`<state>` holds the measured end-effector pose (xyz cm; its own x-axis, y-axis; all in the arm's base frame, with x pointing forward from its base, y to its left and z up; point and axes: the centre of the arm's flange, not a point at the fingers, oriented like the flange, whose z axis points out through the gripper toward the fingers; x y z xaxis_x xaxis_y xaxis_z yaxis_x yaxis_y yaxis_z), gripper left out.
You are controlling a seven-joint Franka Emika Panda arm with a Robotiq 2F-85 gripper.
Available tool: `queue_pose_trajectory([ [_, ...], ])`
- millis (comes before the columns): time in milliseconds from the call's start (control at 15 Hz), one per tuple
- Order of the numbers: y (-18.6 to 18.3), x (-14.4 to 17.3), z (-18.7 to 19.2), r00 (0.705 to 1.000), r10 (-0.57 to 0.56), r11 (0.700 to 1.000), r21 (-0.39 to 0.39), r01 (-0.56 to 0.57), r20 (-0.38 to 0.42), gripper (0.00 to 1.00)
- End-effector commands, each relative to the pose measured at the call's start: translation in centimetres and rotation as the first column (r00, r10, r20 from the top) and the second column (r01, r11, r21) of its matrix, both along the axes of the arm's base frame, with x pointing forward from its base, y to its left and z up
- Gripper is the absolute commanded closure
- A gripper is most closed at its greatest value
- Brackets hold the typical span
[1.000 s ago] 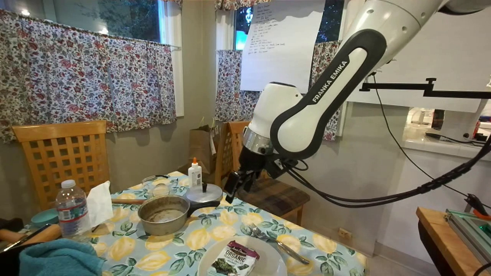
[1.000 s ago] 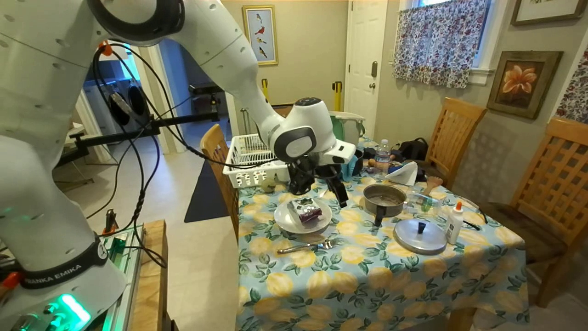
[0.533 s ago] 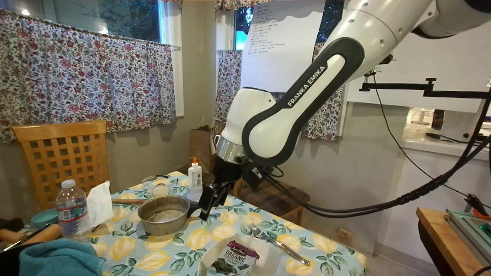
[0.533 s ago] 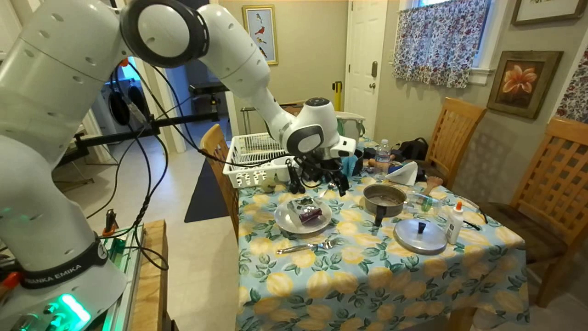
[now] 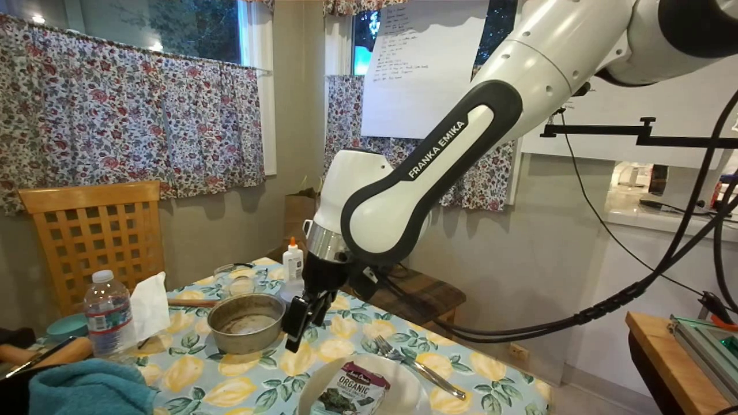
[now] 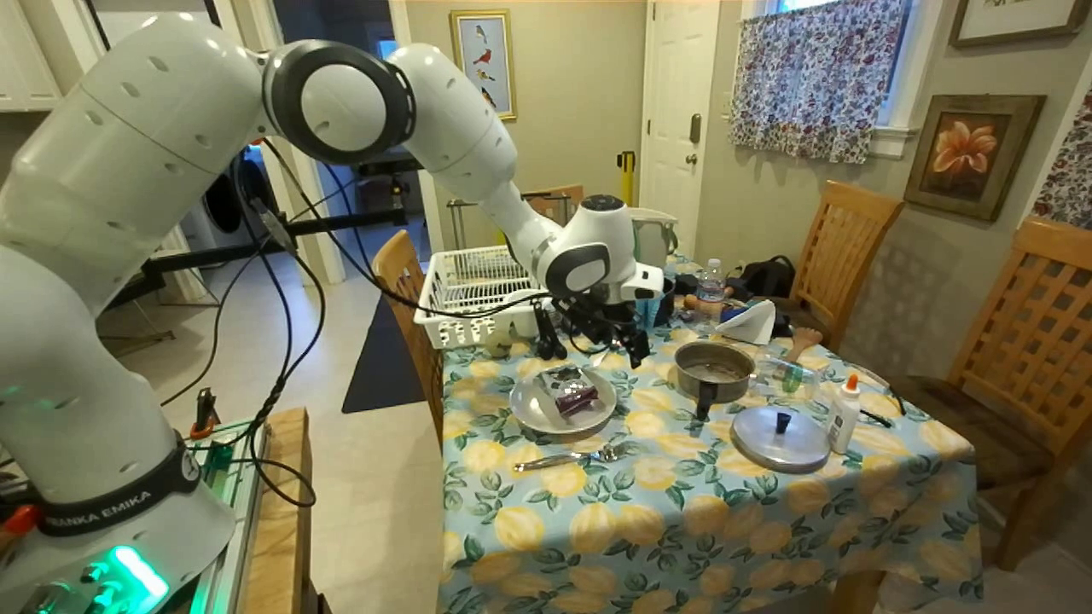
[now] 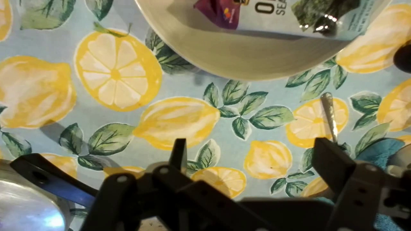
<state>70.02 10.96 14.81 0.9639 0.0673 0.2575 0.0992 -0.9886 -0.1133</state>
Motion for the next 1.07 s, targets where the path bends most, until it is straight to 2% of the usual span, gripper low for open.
queue_pose_trajectory([
  [0,0.0,0.0,0.0,1.0,0.0,1.0,0.0,0.0,0.001,0.0],
  [200,1.3,0.5,0.2,0.995,0.101,0.994,-0.05,-0.101,-0.011,0.0],
  [533,3.7,1.4,-0.1,0.971,0.235,0.964,-0.117,-0.239,-0.048,0.0],
  [1000,6.4,3.8,-0.9,0.916,0.398,0.905,-0.142,-0.401,-0.05,0.0],
])
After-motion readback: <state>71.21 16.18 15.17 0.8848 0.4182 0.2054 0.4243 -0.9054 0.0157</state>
